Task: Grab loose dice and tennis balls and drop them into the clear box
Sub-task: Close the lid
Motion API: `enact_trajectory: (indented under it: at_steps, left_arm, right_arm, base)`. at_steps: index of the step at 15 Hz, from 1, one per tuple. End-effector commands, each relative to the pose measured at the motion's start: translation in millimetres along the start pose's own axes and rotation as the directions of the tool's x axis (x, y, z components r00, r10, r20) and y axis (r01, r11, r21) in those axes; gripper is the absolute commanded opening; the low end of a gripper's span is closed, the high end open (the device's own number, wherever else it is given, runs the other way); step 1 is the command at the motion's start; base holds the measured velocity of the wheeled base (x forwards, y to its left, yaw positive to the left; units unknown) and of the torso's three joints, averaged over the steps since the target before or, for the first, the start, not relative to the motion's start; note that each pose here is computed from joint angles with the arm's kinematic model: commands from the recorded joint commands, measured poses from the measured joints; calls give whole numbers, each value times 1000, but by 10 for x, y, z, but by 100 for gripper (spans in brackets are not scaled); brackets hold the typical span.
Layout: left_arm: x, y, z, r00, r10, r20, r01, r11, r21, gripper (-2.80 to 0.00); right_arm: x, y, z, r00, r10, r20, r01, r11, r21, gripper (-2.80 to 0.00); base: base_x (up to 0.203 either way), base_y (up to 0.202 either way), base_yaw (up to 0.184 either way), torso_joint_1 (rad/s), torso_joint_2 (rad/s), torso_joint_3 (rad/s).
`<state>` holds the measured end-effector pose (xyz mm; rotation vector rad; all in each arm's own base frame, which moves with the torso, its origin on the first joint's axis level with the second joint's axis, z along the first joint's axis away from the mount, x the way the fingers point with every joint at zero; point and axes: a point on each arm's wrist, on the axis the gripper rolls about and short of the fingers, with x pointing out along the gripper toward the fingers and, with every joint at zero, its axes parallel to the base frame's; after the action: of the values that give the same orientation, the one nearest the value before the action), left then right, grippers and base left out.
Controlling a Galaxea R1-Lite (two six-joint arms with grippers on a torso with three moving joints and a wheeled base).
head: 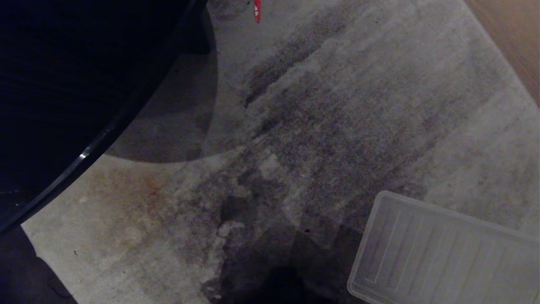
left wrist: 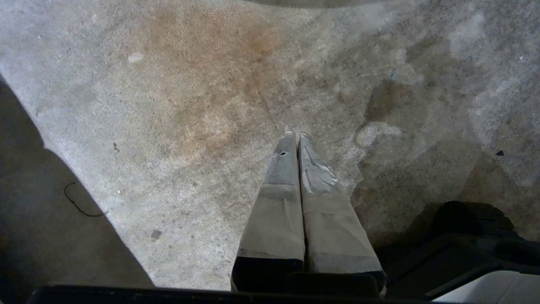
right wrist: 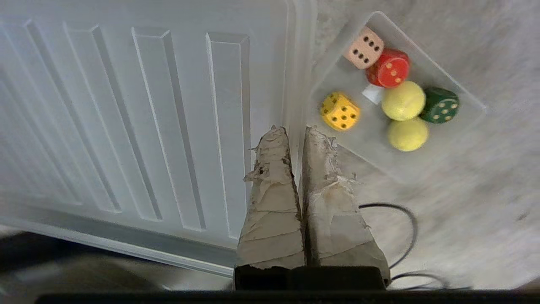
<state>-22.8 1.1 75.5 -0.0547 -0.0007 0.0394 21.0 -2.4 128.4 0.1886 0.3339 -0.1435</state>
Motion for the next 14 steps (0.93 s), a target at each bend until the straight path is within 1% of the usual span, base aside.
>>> enact_trajectory:
  at_steps: [1, 2, 4, 5, 6, 7, 8, 9, 10, 12, 14]
  left_arm:
    - [2, 0, -4, 1000, 1, -3, -1, 1000, 0, -280]
    - [2, 0, -4, 1000, 1, -3, -1, 1000, 0, -280]
    - [2, 0, -4, 1000, 1, -3, -1, 1000, 0, -280]
    - [2, 0, -4, 1000, 1, -3, -1, 1000, 0, -280]
    - [2, 0, -4, 1000, 1, -3, -1, 1000, 0, -280]
    - [2, 0, -4, 1000, 1, -3, -1, 1000, -2, -280]
    - [2, 0, -4, 1000, 1, -3, -1, 1000, 0, -280]
    - [2, 0, -4, 1000, 1, -3, -1, 1000, 0, -280]
    - [2, 0, -4, 1000, 1, -3, -1, 1000, -2, -280]
    - [2, 0, -4, 1000, 1, -3, -1, 1000, -1, -280]
    - [2, 0, -4, 1000, 1, -3, -1, 1000, -2, -280]
  right_arm:
    - [-180, -50, -230, 996, 12, 86, -8, 999, -42, -280]
    - [-182, -61, -289, 998, 4, 69, 0, 998, -68, -280]
    - [-160, -67, -326, 999, 3, 54, 1, 996, -84, -280]
    - [-160, -68, -332, 999, 12, 47, -7, 996, -91, -280]
    - [-161, -73, -345, 999, 43, 31, -39, 992, -123, -280]
    - [-176, -80, -368, 998, 55, 29, -51, 988, -144, -280]
    - [-201, -92, -411, 998, 52, 34, -46, 988, -146, -280]
    - [-210, -102, -449, 999, 43, 18, -40, 992, -119, -280]
    - [-214, -103, -454, 999, 45, 21, -42, 995, -93, -280]
    - [-218, -112, -492, 994, 71, 88, -62, 993, -95, -280]
    - [-268, -137, -594, 974, 124, 191, -100, 986, -131, -280]
  base:
    - [0, 0, 0, 0, 0, 0]
    - [0, 0, 0, 0, 0, 0]
    - [0, 0, 0, 0, 0, 0]
    - [0, 0, 0, 0, 0, 0]
    - [0, 0, 0, 0, 0, 0]
    - [0, 0, 0, 0, 0, 0]
    - [0, 0, 0, 0, 0, 0]
    - [0, 0, 0, 0, 0, 0]
    - [0, 0, 0, 0, 0, 0]
    - [0, 0, 0, 0, 0, 0]
    - [0, 0, 0, 0, 0, 0]
